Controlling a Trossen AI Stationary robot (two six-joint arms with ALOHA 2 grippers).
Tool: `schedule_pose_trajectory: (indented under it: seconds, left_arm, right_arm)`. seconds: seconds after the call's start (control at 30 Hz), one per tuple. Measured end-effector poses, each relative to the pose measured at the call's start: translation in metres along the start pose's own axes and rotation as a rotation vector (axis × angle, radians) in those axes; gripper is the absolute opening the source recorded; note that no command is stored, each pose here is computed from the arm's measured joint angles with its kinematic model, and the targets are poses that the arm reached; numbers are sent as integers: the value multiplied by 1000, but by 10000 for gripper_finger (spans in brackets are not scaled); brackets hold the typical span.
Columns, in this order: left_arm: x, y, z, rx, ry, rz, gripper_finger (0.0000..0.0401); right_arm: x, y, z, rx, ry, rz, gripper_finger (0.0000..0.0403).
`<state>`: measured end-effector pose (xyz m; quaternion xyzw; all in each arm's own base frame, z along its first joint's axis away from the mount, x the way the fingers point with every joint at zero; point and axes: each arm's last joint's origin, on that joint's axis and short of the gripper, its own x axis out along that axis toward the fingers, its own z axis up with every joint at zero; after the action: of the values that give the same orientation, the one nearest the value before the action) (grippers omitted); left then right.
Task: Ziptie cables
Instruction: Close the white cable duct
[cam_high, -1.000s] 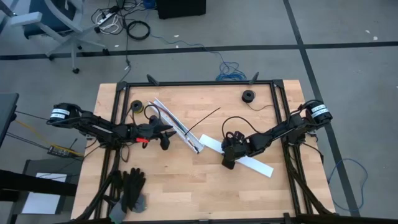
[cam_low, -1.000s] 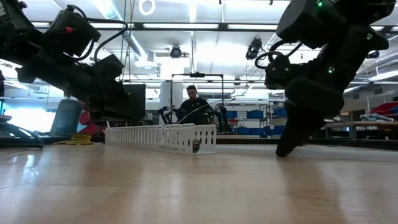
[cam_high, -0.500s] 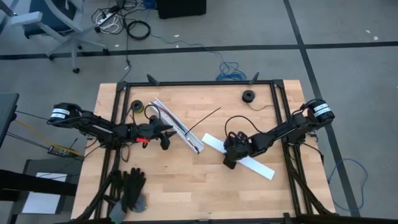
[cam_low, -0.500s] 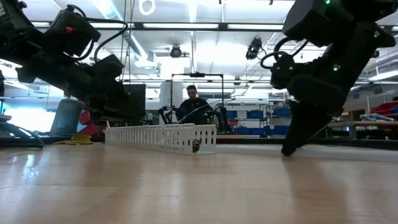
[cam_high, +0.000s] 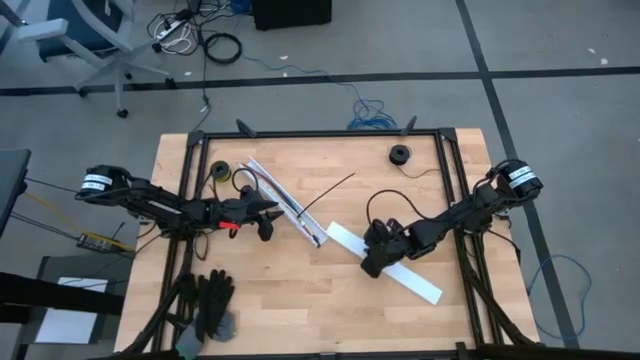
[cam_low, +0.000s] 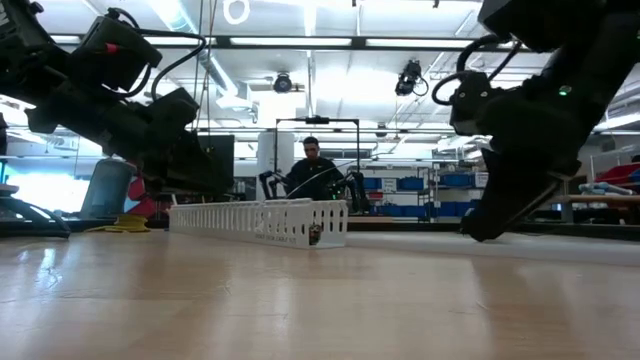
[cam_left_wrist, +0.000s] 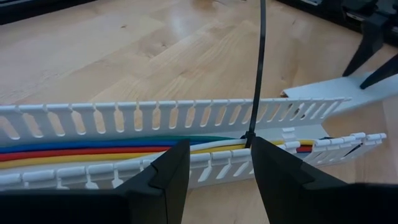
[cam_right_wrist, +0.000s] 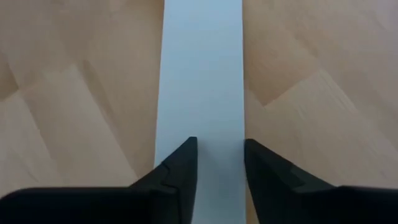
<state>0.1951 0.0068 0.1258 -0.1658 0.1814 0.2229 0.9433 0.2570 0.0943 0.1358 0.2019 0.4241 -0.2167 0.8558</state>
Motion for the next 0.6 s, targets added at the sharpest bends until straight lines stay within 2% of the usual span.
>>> schedule_pose_trajectory:
  seconds: [0.13, 0.3, 0.43, 0.6]
  left_arm:
    - [0, 0, 0, 12, 0, 0, 147]
    - [0, 0, 0, 14, 0, 0, 147]
    - [0, 0, 0, 16, 1, 0, 147]
    - [0, 0, 0, 16, 1, 0, 147]
  right_arm:
    - [-1, 1, -1, -37, -3, 2, 94]
    - [0, 0, 1, -38, -13, -4, 103]
    - [0, 0, 2, -49, -14, -4, 131]
    - [0, 0, 2, -69, -7, 5, 186]
